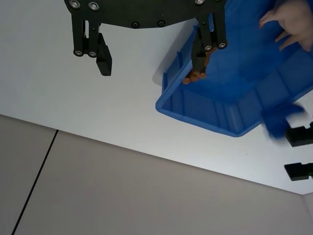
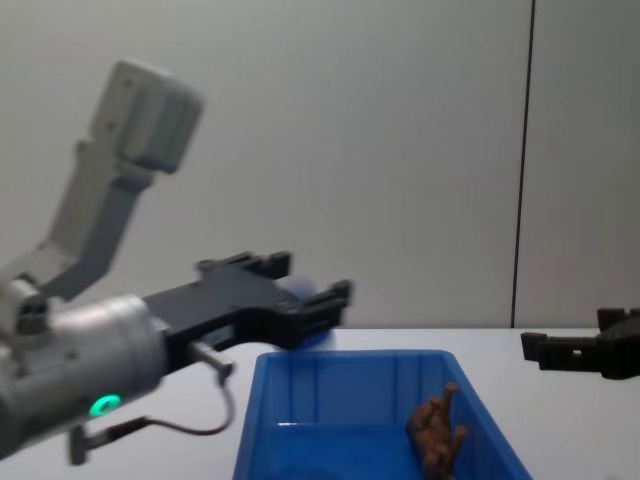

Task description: Pick up the two dolls from the table and place them into the box.

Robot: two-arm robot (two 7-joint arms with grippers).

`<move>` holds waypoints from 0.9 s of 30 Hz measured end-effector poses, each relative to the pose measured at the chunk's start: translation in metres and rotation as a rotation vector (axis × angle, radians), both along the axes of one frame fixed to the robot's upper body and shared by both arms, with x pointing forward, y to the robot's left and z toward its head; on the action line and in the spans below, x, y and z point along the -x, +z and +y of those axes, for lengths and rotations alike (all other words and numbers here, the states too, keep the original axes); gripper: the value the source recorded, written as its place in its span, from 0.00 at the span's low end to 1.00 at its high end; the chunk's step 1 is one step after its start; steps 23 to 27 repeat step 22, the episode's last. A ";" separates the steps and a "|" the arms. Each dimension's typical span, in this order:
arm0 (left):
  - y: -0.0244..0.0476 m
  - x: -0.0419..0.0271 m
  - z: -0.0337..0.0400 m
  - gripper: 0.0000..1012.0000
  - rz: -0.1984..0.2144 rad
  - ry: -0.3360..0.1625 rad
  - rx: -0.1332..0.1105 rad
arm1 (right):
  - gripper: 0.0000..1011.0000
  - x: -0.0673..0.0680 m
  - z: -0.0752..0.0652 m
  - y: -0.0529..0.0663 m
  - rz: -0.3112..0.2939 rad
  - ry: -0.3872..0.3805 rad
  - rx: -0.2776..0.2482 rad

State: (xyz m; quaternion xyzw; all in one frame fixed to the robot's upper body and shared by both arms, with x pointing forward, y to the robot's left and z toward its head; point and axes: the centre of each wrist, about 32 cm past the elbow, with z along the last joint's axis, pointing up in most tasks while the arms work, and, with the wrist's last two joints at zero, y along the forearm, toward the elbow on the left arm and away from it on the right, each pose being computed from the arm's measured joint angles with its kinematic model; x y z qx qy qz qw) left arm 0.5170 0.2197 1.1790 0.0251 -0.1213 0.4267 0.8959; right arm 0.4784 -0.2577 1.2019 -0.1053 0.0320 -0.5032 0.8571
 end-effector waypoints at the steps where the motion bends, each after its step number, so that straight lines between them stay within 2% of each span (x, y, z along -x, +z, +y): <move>1: 0.0014 -0.0016 -0.0066 0.72 -0.003 -0.021 0.002 | 0.99 0.000 0.000 0.000 0.000 0.000 0.000; 3: 0.0031 -0.0038 -0.0161 0.77 -0.006 -0.054 0.006 | 0.99 0.000 0.000 0.000 0.000 0.000 0.000; 5: 0.0036 -0.0044 -0.0190 0.83 -0.007 -0.064 0.007 | 0.99 0.000 0.000 0.000 0.000 0.000 0.000; 6: 0.0049 -0.0057 -0.0249 0.87 -0.009 -0.085 0.010 | 0.99 0.000 0.000 0.000 0.000 0.000 0.000; 7: 0.0051 -0.0060 -0.0263 0.88 -0.009 -0.092 0.010 | 0.99 0.000 0.000 0.000 0.000 0.000 0.000; 8: 0.0061 -0.0069 -0.0313 0.93 -0.011 -0.108 0.015 | 0.99 0.000 0.000 0.000 0.000 0.000 0.000; 11: 0.0072 -0.0078 -0.0363 0.99 -0.014 -0.128 0.020 | 0.99 0.000 0.000 0.000 0.000 0.000 0.000; 13: 0.0087 -0.0086 -0.0417 0.99 -0.019 -0.150 0.026 | 0.99 0.000 0.000 0.000 0.000 0.000 0.000; 22: 0.0114 -0.0101 -0.0508 0.99 -0.026 -0.186 0.041 | 0.99 0.000 0.000 0.000 0.000 0.000 0.000; 27: 0.0114 -0.0101 -0.0508 0.99 -0.026 -0.186 0.041 | 0.99 0.000 0.000 0.000 0.000 0.000 0.000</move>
